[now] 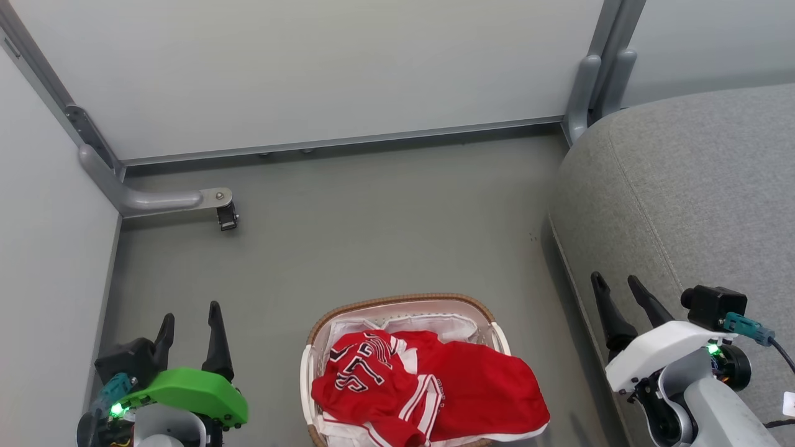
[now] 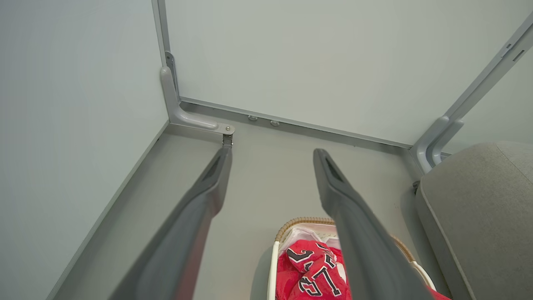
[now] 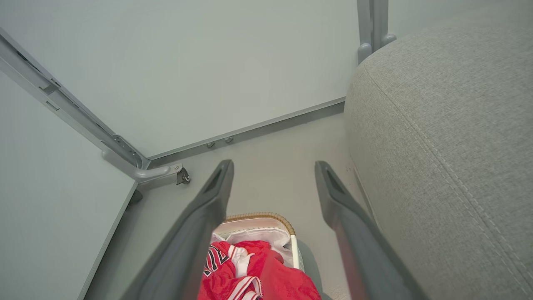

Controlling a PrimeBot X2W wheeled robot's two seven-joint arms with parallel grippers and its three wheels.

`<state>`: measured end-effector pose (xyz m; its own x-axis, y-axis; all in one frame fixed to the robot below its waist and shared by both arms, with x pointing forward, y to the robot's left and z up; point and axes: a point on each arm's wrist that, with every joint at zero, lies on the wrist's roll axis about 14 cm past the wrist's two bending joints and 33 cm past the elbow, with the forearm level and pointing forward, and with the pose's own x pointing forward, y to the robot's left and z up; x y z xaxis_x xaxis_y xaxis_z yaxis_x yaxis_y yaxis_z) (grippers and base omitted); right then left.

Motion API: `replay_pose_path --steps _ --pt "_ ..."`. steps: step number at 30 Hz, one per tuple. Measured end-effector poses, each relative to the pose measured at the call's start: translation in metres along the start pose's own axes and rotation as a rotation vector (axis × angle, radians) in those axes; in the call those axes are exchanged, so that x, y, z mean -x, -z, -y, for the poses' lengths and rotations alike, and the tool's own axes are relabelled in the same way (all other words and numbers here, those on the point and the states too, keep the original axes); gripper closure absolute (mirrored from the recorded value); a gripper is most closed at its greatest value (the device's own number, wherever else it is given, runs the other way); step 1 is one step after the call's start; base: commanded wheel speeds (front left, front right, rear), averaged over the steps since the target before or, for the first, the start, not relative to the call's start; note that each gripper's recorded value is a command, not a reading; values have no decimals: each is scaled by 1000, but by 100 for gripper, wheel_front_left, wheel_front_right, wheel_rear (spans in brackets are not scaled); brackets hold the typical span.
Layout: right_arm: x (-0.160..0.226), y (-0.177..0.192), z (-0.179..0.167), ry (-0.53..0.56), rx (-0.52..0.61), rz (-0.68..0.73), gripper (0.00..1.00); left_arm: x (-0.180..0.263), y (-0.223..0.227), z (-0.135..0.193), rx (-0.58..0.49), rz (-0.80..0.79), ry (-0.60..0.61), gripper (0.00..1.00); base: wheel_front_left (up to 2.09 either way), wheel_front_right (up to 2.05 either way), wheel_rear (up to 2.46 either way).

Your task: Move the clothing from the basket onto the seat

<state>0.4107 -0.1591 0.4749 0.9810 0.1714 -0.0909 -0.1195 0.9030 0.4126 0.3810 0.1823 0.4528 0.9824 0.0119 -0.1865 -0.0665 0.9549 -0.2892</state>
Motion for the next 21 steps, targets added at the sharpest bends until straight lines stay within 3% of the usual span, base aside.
replay_pose_path --steps 21 --pt "-4 17 3 -24 198 -52 0 1 3 4 -223 34 27 0 0 0 0"
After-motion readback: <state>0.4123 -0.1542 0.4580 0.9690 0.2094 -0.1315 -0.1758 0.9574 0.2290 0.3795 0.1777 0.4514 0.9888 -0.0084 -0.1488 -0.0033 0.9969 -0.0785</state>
